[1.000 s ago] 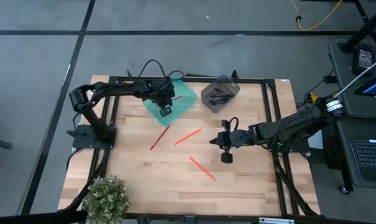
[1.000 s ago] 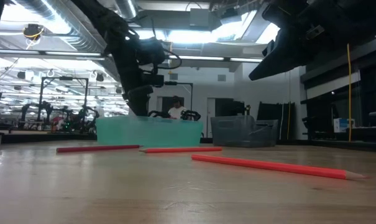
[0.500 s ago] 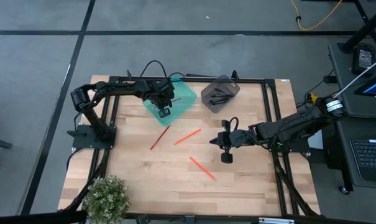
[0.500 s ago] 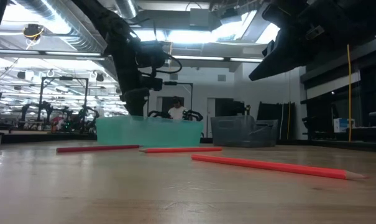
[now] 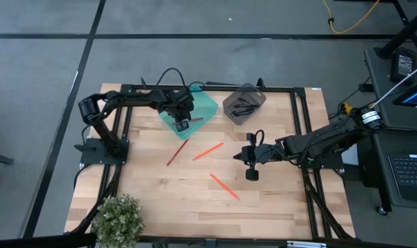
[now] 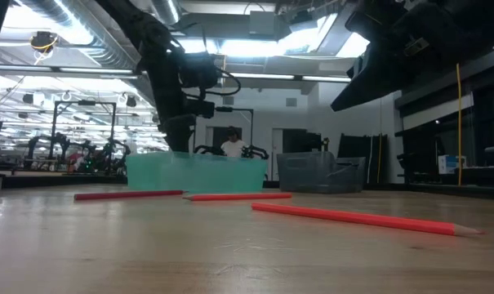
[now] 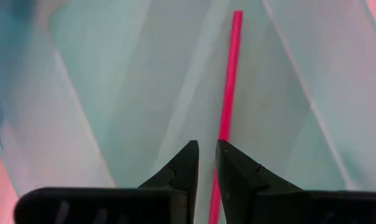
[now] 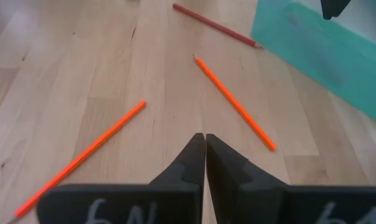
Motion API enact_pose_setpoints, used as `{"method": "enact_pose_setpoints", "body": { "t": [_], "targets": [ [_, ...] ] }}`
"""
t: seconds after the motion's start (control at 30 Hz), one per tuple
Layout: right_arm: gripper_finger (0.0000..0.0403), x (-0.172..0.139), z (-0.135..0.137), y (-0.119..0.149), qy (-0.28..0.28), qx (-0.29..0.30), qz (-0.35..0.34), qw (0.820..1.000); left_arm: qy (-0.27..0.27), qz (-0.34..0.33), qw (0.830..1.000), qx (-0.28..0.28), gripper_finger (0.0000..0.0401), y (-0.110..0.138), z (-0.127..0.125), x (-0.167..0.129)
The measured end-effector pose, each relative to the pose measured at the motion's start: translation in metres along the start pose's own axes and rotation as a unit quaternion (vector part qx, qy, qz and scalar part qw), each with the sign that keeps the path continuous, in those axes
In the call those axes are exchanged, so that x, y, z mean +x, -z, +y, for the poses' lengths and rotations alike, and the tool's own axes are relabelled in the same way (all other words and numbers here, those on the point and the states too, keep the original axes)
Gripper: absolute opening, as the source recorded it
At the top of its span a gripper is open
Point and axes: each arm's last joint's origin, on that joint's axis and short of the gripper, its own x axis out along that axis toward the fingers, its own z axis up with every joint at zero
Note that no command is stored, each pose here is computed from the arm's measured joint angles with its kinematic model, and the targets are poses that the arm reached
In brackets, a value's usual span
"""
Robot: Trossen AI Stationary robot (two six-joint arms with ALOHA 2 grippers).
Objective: Sort pens & pencils
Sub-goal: Put the red pencil into the green bin
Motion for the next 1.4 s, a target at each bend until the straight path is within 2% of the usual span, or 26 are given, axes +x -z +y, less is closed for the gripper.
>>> {"method": "enact_pose_setpoints", "body": {
  "t": [0.17,0.4,0.57,1.03,1.23,1.4],
  "targets": [
    [0.0017,0.0,0.0,0.0,0.0,0.0,0.0,1.0,0.0,-0.025,0.999,0.022,0.0051,-0.002,-0.006,-0.017],
    [0.0017,0.0,0.0,0.0,0.0,0.0,0.001,1.0,0.021,-0.111,0.994,0.005,0.0044,0.004,-0.013,-0.079],
    [0.0017,0.0,0.001,0.0,-0.009,0.003,0.001,1.0,0.045,-0.155,0.987,-0.005,0.0044,0.016,-0.032,-0.108],
    [0.0016,-0.002,0.009,0.001,-0.026,0.003,-0.001,1.0,0.082,-0.153,0.985,0.021,0.0043,0.063,-0.123,-0.1],
    [0.0016,-0.004,0.016,0.002,-0.037,-0.001,-0.001,0.999,0.092,-0.172,0.981,-0.008,0.0043,0.081,-0.162,-0.113],
    [0.0016,-0.006,0.02,0.002,-0.045,0.004,-0.003,0.999,0.091,-0.186,0.978,-0.032,0.0043,0.096,-0.185,-0.12]
  ]
}}
